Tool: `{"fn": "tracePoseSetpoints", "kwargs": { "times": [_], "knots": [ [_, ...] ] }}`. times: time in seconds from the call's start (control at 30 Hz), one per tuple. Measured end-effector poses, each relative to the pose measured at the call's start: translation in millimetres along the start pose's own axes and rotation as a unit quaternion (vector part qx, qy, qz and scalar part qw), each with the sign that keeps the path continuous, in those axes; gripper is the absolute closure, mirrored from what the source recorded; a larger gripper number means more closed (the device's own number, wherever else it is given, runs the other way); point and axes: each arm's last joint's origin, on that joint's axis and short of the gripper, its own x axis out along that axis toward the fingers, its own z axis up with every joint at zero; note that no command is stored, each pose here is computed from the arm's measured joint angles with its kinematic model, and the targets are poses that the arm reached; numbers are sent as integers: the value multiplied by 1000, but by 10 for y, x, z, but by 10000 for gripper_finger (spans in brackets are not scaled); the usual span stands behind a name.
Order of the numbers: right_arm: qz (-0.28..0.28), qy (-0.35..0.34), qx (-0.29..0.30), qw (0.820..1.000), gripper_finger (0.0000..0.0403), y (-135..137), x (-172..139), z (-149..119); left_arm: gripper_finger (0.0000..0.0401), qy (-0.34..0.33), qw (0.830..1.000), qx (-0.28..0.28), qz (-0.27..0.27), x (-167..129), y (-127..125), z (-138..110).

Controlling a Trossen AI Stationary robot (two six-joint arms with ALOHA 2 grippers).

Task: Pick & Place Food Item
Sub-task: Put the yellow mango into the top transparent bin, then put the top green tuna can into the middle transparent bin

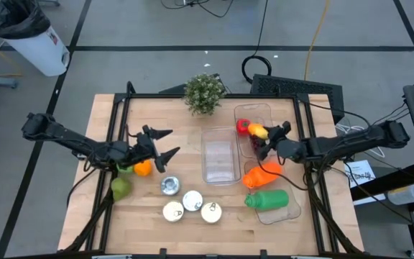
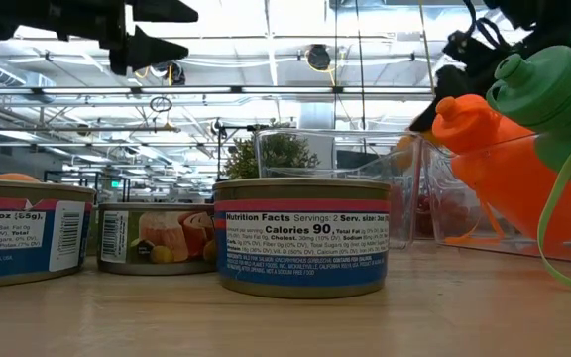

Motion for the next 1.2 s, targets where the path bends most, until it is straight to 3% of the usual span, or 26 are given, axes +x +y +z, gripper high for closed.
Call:
{"fn": "tracePoseSetpoints", "kwargs": {
  "times": [0.23,0.5,0.93,1.2],
  "knots": [
    [128,21,27,991,196,31,-27,53,40,2,1000,-6,6,14,20,-17],
    [128,62,17,990,179,-1,13,-20,40,1,1000,-21,11,26,39,-15],
    [131,55,24,990,49,5,13,-4,40,2,1000,-22,11,27,39,-17],
    [133,50,8,990,36,-1,5,4,40,5,1000,-20,11,27,38,-22]
  ]
}}
